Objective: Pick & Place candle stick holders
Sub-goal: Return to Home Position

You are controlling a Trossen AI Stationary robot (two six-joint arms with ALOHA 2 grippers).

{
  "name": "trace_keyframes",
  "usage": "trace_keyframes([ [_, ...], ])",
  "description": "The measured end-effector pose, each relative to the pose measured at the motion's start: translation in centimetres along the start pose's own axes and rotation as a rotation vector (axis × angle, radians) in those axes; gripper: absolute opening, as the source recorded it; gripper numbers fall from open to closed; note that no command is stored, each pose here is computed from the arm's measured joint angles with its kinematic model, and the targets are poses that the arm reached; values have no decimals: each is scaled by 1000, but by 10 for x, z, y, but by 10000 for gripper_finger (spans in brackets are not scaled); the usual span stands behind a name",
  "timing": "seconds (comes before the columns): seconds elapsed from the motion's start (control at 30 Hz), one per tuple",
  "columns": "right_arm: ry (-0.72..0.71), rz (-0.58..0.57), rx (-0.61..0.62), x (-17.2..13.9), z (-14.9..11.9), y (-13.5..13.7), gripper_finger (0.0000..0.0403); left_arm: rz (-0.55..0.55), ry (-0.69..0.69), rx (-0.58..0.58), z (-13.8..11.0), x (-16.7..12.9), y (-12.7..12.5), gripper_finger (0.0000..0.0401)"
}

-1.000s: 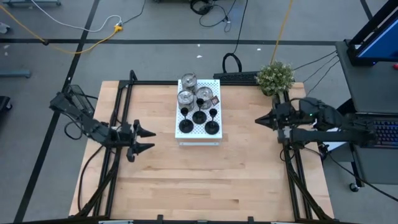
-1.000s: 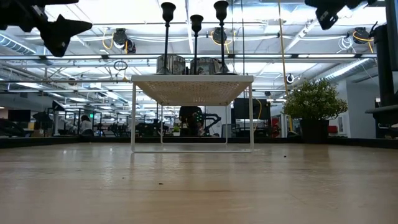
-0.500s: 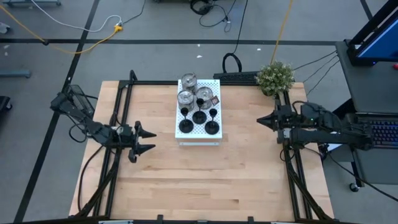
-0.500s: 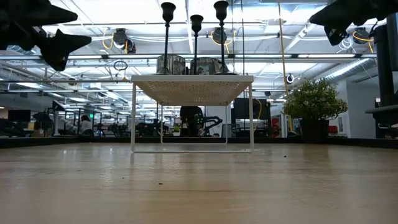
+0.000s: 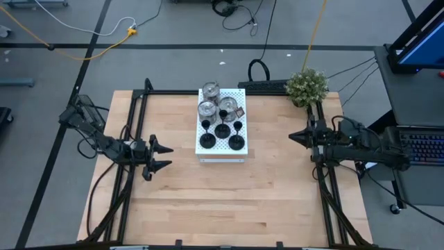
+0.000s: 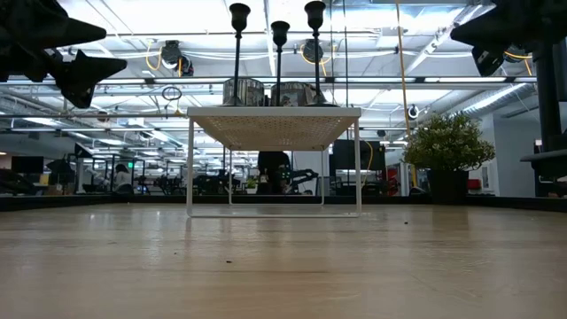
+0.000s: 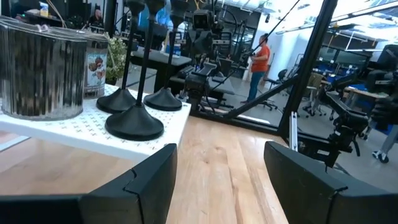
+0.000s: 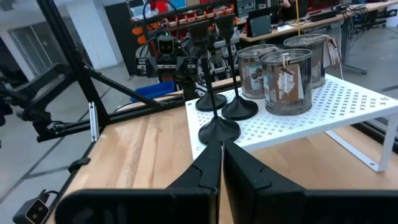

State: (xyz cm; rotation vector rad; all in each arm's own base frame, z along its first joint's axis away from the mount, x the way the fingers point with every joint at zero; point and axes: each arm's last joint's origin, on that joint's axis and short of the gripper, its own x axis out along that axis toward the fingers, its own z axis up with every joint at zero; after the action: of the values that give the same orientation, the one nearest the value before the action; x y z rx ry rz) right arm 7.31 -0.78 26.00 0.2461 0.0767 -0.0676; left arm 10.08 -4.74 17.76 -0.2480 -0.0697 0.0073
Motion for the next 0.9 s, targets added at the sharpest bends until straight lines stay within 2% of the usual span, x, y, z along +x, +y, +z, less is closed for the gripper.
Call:
trace_keyframes([
  [0.27,-65,16,13,18,-25,-7,9,-5,-23,-30,3,0,-1,248],
  [0.43,-34,9,49,24,-40,-12,9,-13,-64,-15,7,0,-1,248],
  [0.7,-34,-4,34,23,-43,-13,9,-12,-69,58,8,0,-1,248],
  [0.9,-18,-58,44,22,-48,-17,9,-8,-52,82,6,0,-1,248],
])
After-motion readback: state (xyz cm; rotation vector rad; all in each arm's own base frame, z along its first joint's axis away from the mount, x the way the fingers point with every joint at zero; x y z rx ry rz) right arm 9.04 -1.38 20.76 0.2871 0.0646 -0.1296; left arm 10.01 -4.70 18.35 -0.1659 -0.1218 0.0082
